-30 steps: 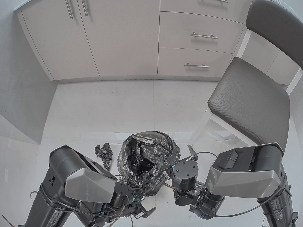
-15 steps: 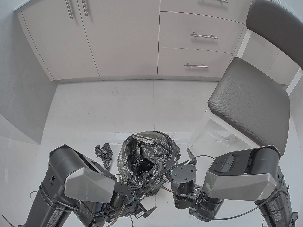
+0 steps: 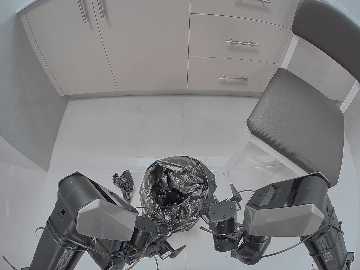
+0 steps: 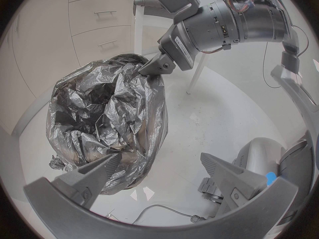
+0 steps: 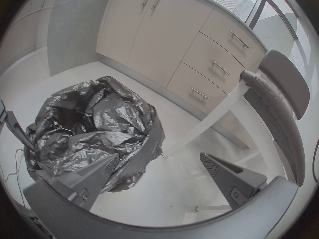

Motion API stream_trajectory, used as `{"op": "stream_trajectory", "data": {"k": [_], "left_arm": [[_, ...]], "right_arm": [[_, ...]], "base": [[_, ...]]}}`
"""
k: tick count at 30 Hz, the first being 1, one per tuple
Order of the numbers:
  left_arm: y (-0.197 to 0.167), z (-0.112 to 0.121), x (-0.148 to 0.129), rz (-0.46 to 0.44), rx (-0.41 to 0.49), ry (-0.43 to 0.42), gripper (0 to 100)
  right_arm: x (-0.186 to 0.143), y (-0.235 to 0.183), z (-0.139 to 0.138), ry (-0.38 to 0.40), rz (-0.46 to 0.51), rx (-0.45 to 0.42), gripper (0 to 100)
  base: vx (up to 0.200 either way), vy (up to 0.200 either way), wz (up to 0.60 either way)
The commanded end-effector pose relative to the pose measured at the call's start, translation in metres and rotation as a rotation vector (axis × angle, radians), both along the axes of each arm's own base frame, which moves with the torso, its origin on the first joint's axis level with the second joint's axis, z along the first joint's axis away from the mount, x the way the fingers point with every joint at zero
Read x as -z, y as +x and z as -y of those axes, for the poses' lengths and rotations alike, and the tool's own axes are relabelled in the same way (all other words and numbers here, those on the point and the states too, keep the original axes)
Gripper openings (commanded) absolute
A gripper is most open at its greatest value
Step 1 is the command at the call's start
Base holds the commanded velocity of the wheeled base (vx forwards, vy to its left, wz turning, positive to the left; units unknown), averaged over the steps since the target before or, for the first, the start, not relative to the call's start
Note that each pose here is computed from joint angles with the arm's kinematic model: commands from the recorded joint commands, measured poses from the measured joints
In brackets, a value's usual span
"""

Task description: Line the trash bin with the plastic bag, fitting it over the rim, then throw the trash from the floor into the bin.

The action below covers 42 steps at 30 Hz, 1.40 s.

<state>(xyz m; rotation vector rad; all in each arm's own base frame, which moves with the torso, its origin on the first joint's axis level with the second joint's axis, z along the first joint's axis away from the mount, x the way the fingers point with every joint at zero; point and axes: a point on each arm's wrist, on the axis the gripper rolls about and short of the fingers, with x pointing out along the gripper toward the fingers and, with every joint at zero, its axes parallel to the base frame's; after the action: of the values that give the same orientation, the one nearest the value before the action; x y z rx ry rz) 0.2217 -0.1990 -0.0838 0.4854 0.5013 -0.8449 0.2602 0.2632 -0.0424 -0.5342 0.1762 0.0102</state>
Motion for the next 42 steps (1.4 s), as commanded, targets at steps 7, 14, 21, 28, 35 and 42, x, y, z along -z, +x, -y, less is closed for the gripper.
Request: {"op": "stream_trajectory", "data": {"k": [7, 14, 21, 28, 35, 42], "left_arm": [[0.002, 0.0, 0.0, 0.001, -0.007, -0.007, 100], [0.003, 0.0, -0.001, -0.001, -0.014, -0.013, 100], [0.005, -0.001, 0.0, 0.001, -0.022, -0.014, 100], [0.005, -0.001, 0.0, -0.001, -0.023, -0.013, 100], [0.004, -0.002, 0.0, -0.008, -0.027, -0.016, 100], [0.001, -0.005, -0.002, -0.017, -0.027, -0.01, 100]], "right_arm": [[-0.013, 0.001, 0.017, 0.005, 0.005, 0.037, 100], [-0.009, 0.001, 0.029, -0.016, -0.019, 0.063, 100], [-0.005, 0.003, 0.042, -0.039, -0.042, 0.093, 100], [0.004, 0.011, 0.05, -0.053, -0.058, 0.124, 100], [0.019, 0.011, 0.051, -0.078, -0.085, 0.121, 100], [0.033, 0.019, 0.055, -0.088, -0.103, 0.134, 100]], "base": [[0.0, 0.0, 0.0], [0.0, 0.0, 0.0], [0.0, 0.0, 0.0], [0.0, 0.0, 0.0], [0.0, 0.0, 0.0], [0.0, 0.0, 0.0]]}}
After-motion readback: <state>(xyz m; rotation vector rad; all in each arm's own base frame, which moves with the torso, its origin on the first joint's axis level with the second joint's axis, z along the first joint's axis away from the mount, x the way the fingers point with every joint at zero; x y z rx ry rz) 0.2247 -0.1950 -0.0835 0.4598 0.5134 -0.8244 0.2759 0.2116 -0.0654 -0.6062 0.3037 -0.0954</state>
